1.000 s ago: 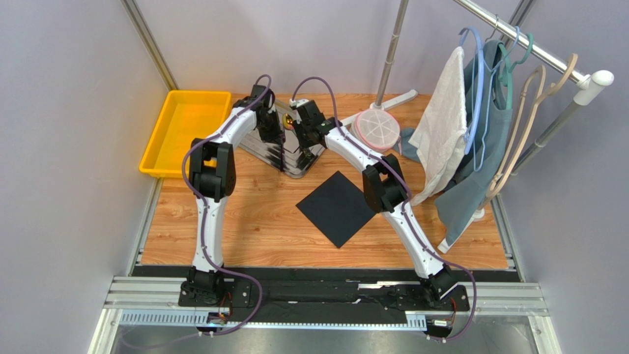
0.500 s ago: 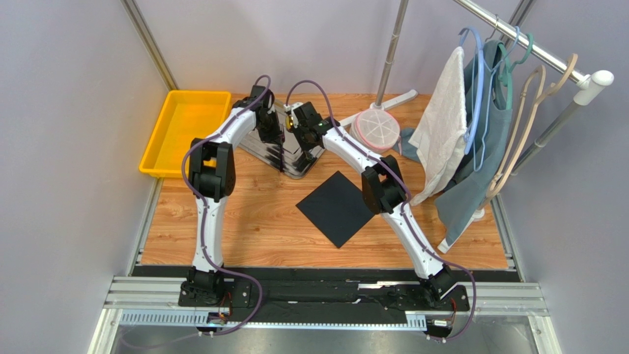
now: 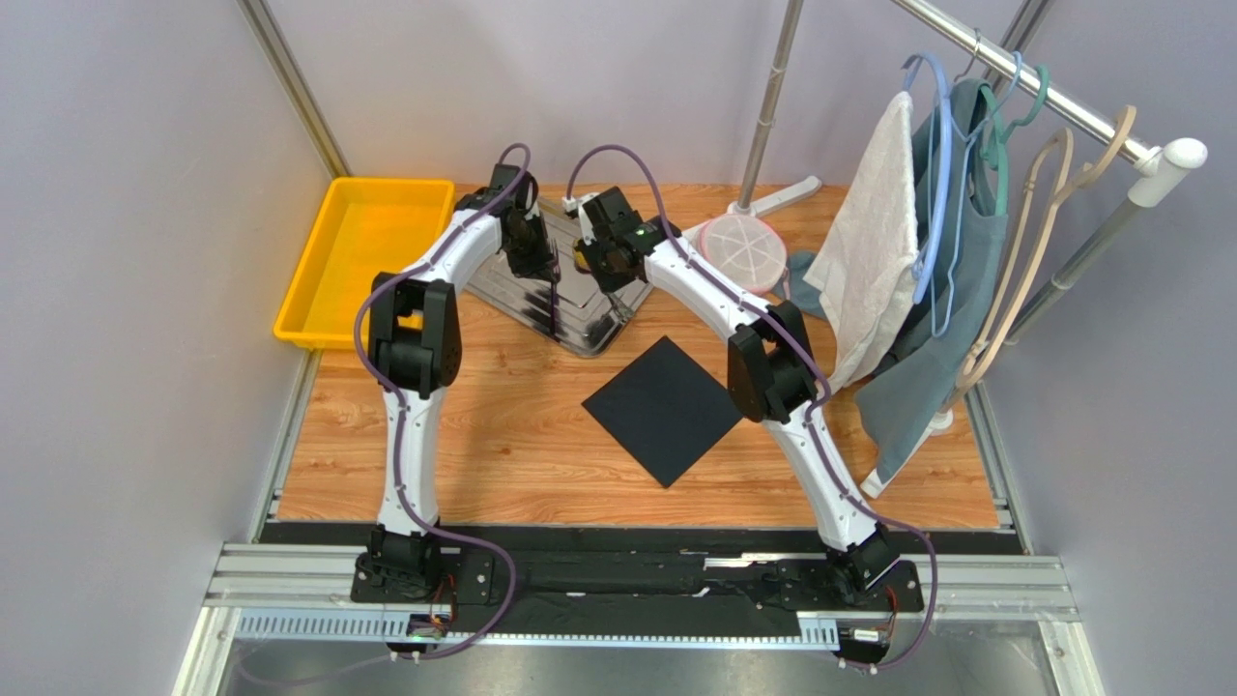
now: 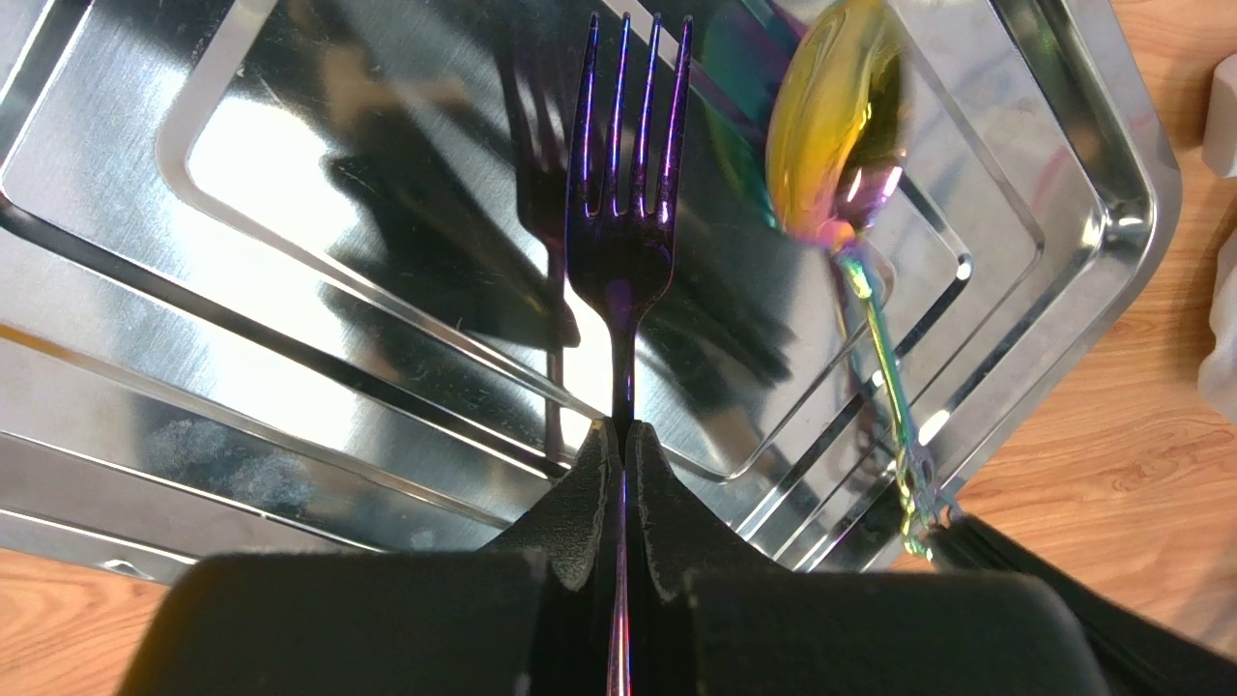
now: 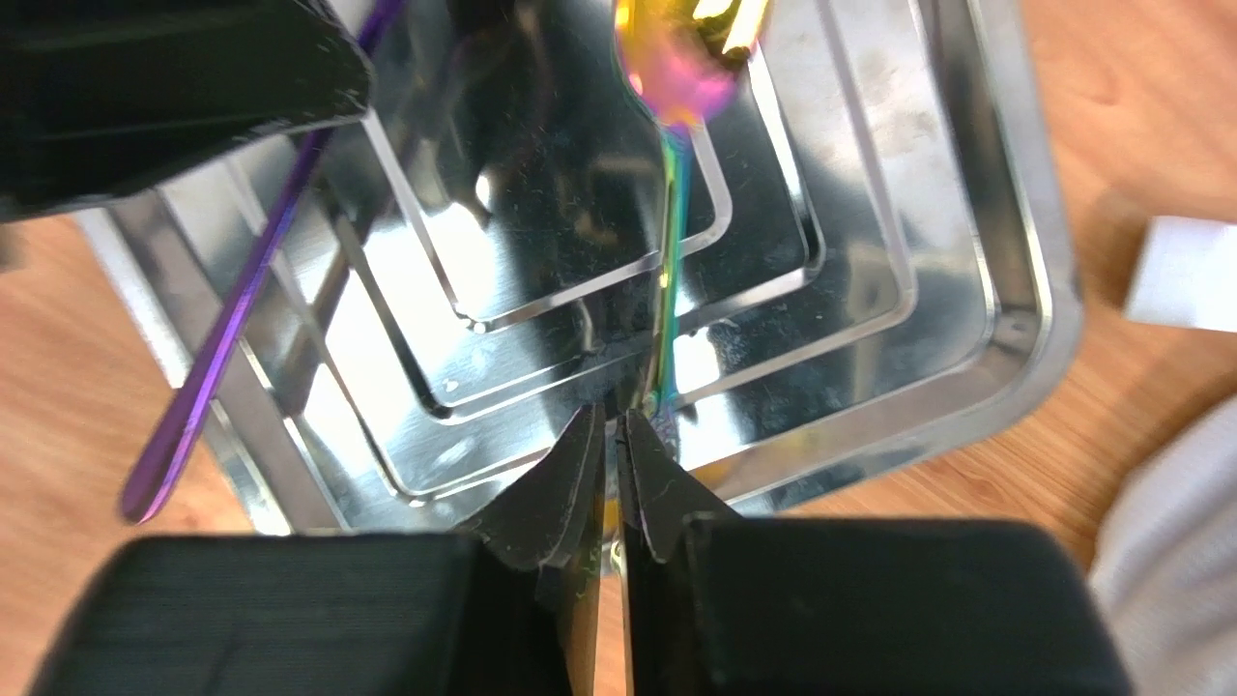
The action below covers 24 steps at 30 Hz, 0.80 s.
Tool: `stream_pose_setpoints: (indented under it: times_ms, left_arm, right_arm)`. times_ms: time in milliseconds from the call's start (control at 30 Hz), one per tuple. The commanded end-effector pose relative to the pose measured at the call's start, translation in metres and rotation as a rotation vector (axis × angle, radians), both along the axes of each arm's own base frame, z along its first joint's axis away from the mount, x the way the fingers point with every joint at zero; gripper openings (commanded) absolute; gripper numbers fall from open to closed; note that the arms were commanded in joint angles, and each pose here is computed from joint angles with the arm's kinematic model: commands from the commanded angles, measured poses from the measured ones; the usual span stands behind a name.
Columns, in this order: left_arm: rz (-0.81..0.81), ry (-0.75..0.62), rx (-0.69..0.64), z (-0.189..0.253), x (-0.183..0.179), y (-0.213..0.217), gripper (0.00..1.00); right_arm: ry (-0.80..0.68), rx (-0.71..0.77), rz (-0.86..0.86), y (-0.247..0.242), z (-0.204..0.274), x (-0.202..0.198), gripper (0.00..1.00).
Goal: Place the utensils on the paper napkin and roll it up
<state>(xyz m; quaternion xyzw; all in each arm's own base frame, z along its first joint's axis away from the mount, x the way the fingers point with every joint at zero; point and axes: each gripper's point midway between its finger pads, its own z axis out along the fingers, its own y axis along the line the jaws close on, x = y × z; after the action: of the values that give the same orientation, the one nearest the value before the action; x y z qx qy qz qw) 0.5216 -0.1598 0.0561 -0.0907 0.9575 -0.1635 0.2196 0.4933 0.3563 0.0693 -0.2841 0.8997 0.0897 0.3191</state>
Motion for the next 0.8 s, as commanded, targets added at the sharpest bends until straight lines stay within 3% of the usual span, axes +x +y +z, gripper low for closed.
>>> stream_pose_setpoints:
  times_ms: [0, 200, 300, 333, 433, 767]
  left_arm:
    - [0.012, -0.073, -0.035, 0.044, 0.004, -0.001, 0.0]
    - [0.002, -0.068, -0.038, 0.043, 0.001, -0.002, 0.0]
    - [0.001, -0.064, -0.039, 0.041, 0.0, -0.002, 0.0]
    - [-0.001, -0.065, -0.04, 0.042, 0.0, -0.002, 0.0]
    - [-0.004, -0.065, -0.036, 0.041, -0.001, -0.001, 0.0]
    - [-0.002, -0.065, -0.044, 0.04, 0.0, -0.003, 0.0]
  right_arm:
    - [-0.038, 0.031, 0.029, 0.001, 0.043, -0.008, 0.0]
    - [-0.016, 0.011, 0.037, -0.004, 0.032, -0.013, 0.0]
    - [-0.024, 0.019, 0.031, 0.0, 0.027, -0.005, 0.24]
    - [-0.037, 0.032, 0.022, 0.001, 0.031, 0.0, 0.47]
    - [-0.061, 0.065, -0.009, 0.002, 0.03, 0.014, 0.6]
    - [-0.056, 0.049, -0.01, 0.006, -0.009, 0.028, 0.59]
